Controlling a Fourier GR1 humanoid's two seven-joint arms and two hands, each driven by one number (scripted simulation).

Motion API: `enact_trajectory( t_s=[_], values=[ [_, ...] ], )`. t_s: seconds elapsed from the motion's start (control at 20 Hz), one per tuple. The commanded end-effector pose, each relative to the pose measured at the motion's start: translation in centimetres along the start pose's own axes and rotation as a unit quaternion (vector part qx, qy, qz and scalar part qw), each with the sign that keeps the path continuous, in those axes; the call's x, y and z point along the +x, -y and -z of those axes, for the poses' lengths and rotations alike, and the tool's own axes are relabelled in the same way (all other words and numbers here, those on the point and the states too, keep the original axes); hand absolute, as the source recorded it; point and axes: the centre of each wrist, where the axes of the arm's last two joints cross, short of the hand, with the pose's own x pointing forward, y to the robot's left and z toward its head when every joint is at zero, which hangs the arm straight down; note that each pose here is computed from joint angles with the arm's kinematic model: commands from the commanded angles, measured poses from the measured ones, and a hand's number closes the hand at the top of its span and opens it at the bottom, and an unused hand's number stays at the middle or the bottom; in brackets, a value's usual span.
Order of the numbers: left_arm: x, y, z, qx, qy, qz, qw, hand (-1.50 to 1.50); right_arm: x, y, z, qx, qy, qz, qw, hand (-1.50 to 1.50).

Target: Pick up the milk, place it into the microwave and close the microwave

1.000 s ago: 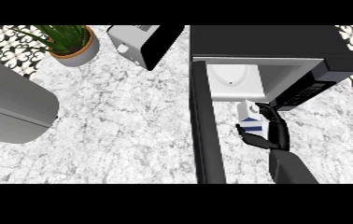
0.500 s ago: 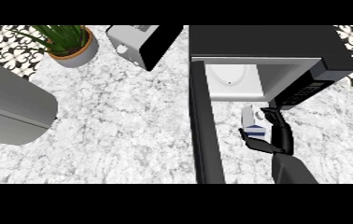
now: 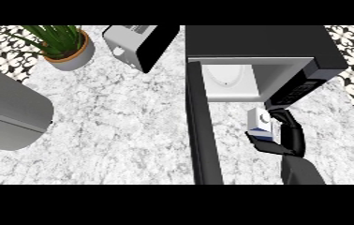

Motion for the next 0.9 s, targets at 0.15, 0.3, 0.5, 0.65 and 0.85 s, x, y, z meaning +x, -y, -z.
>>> enact_trajectory(
  t_s=[0.15, 0.3, 0.5, 0.65, 0.85],
  values=[
    [0.5, 1.8, 0.3, -0.011, 0.000, -0.012, 0.9999, -1.50, 3.1, 1.3, -0.9, 0.012, 0.025, -0.014, 1.000, 1.50],
    [-1.0, 2.6, -1.2, -0.004, -0.004, -0.009, 0.9999, -1.50, 4.6, 2.6, -3.8, 0.036, 0.005, -0.017, 0.999, 1.50],
    [-0.7, 1.9, -1.6, 0.006, -0.001, 0.000, 1.0000, -1.50, 7.8, 2.1, -3.7, 0.061, 0.024, 0.036, 0.997, 1.50],
    [0.2, 0.6, 0.1, 0.010, 0.000, -0.013, 0.9999, -1.50, 8.5, 1.0, -4.1, 0.046, 0.025, 0.114, 0.992, 1.50],
    [-0.6, 0.4, 0.6, 0.006, 0.001, -0.012, 0.9999, -1.50, 11.4, 0.0, -2.5, 0.057, 0.035, 0.150, 0.986, 1.50]
  ],
)
